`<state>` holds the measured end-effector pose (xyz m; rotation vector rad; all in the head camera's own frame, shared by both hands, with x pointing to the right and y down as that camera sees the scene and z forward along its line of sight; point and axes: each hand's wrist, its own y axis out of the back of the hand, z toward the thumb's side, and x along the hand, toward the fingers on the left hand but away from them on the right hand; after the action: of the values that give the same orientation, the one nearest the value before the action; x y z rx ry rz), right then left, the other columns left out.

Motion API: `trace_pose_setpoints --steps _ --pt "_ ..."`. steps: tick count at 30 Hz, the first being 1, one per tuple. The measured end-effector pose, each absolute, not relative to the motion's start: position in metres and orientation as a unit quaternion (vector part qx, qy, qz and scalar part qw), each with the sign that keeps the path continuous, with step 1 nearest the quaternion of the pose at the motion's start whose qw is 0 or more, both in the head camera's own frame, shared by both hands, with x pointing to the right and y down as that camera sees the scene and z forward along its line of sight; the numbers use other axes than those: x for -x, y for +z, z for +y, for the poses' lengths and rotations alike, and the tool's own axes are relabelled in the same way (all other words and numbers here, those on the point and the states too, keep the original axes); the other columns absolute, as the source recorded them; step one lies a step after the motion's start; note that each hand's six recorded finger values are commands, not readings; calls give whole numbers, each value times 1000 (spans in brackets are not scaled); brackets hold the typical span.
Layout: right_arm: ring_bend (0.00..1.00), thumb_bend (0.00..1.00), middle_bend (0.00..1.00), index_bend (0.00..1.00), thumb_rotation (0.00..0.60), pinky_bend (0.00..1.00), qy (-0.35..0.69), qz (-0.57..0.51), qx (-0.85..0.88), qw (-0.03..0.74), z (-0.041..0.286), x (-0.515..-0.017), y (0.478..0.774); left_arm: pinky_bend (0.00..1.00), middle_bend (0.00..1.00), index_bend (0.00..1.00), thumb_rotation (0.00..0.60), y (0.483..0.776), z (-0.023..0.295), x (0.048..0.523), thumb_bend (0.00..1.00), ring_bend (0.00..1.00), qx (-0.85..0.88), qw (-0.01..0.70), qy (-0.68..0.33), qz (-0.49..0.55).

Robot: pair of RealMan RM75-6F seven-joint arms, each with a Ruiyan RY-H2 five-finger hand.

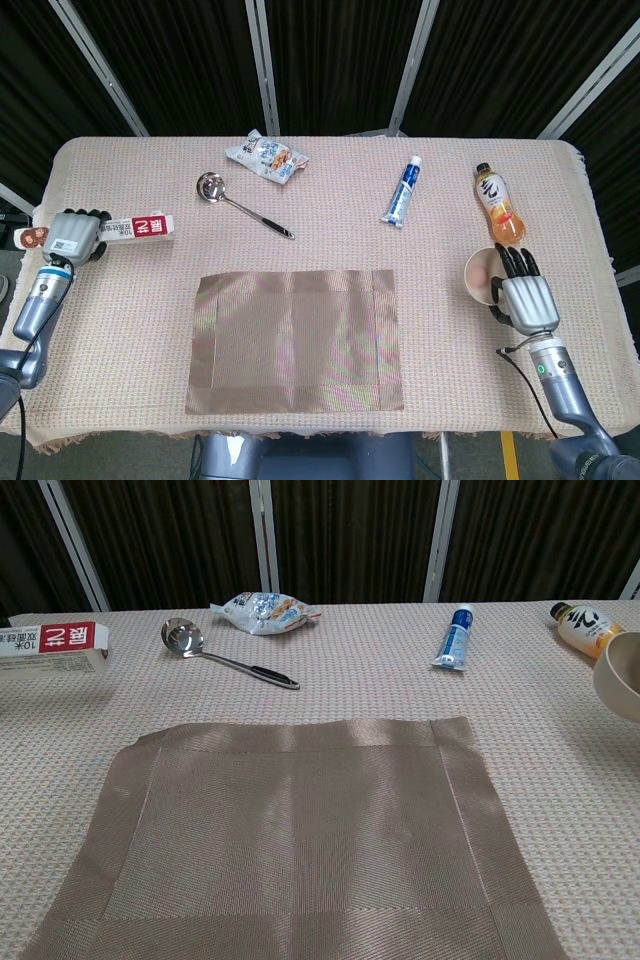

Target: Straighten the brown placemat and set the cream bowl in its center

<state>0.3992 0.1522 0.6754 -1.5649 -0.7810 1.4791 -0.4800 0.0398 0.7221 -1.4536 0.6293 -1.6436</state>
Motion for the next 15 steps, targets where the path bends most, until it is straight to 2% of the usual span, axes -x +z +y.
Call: trace_pose_setpoints --steps 6,15 --pt "0 287 0 787 600 0 552 -297 633 454 146 -375 652 0 0 0 600 717 38 479 0 0 588 406 -641 281" --pt "0 287 0 786 600 0 486 -257 671 497 136 -307 620 0 0 0 600 682 39 483 0 0 601 422 -593 329"
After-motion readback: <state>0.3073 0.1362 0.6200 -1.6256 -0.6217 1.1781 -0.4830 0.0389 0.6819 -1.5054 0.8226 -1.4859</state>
